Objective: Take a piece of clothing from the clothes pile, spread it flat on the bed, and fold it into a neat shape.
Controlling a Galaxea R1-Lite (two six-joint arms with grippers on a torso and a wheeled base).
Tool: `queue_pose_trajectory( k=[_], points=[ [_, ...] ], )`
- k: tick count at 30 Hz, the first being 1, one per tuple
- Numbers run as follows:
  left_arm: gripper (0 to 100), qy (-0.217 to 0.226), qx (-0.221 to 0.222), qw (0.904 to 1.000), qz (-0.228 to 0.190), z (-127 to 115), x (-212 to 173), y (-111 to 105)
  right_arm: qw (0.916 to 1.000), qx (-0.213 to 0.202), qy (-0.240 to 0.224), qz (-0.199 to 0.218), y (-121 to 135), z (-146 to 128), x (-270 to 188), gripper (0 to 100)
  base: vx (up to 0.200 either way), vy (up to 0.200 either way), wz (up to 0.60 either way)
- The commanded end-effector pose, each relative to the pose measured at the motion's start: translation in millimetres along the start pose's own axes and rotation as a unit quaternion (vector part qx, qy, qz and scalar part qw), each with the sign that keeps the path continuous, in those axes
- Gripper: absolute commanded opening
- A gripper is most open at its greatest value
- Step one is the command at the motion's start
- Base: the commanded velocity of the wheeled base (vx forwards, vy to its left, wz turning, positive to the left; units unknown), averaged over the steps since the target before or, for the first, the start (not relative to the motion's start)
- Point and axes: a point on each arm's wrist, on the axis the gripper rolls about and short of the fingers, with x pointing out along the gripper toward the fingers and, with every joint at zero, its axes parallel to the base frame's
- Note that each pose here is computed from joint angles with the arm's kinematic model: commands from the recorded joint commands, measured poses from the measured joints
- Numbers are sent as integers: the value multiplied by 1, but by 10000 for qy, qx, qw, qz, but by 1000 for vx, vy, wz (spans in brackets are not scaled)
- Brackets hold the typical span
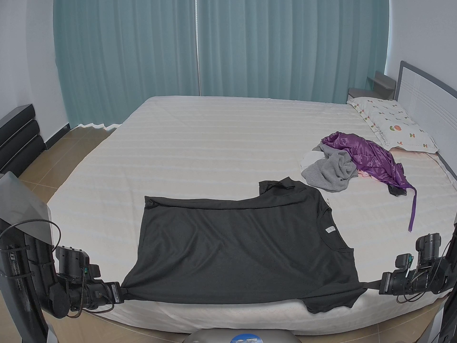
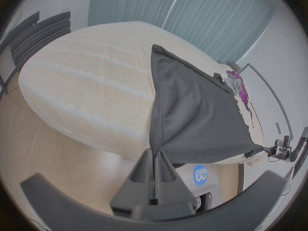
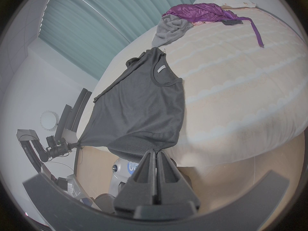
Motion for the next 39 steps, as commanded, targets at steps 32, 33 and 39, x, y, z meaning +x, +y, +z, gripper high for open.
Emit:
queue_pose_trajectory(
  k=[32, 33, 39],
  points=[
    [0, 937, 298, 9921, 775, -24, -31, -16, 9956, 158, 917, -137, -5, -30, -28, 0, 0, 0, 0],
    [0, 965, 302, 9917, 788, -25, -32, -16, 9954, 148, 937, -130, -4, -31, -29, 0, 0, 0, 0],
    [0, 1106, 331, 9900, 813, -28, -46, -19, 9957, 34, 917, -111, 3, -33, -39, 0, 0, 0, 0]
  ],
)
